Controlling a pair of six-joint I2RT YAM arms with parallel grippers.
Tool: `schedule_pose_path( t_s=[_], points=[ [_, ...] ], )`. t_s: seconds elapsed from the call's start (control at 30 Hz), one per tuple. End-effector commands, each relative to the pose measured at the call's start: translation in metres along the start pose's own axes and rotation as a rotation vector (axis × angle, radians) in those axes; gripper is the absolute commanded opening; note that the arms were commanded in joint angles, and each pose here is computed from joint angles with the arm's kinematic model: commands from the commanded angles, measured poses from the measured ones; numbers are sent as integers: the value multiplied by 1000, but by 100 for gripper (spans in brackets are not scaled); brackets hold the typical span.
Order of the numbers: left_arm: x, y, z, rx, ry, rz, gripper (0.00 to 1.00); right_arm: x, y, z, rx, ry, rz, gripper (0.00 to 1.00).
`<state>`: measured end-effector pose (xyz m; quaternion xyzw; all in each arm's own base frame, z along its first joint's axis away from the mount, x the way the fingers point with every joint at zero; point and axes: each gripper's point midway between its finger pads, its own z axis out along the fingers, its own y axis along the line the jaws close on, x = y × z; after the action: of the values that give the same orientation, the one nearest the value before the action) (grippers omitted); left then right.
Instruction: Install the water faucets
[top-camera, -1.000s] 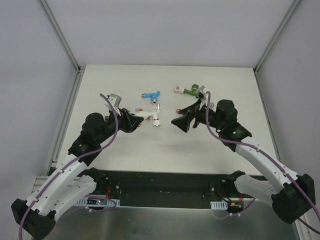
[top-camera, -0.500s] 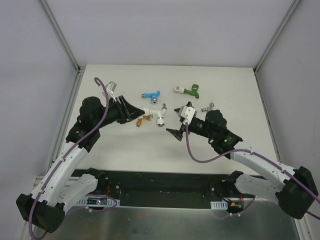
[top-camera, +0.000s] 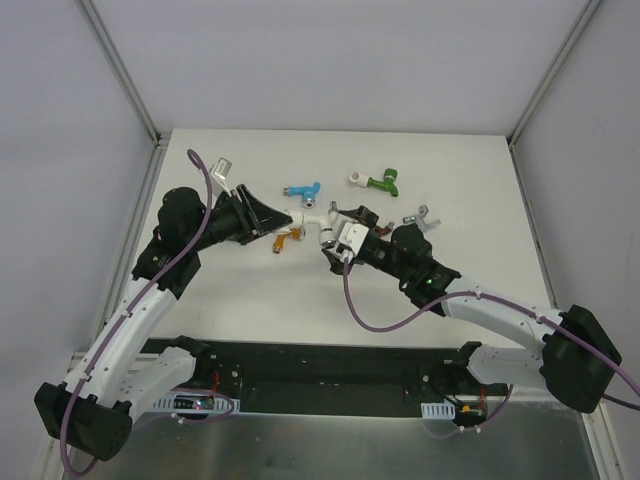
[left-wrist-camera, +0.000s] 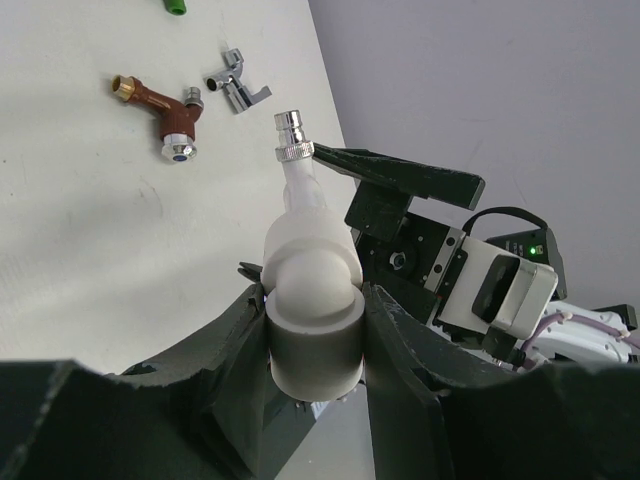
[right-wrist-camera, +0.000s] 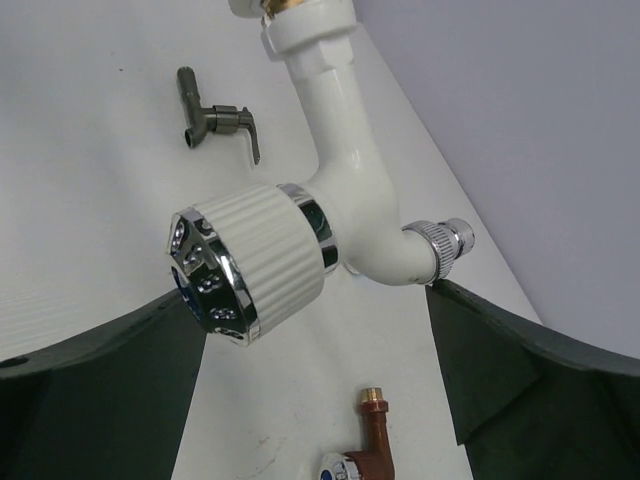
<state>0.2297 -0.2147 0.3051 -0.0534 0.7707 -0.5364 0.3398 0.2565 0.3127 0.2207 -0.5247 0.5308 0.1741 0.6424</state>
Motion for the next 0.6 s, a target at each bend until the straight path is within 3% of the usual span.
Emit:
schedule_pose_path(
  t_s=[0.0,0.1,0.57],
  points=[
    [0,-42,-6,167,42,42,0,-48,-6,7,13,-180,-37,95],
    [4,-38,-6,162,61,72,0,-60,-1,4,-25,-221,18,89],
    [32,-8,-4,148,256,267,0,-95,21,-26,-326,-212,305,22]
  ],
)
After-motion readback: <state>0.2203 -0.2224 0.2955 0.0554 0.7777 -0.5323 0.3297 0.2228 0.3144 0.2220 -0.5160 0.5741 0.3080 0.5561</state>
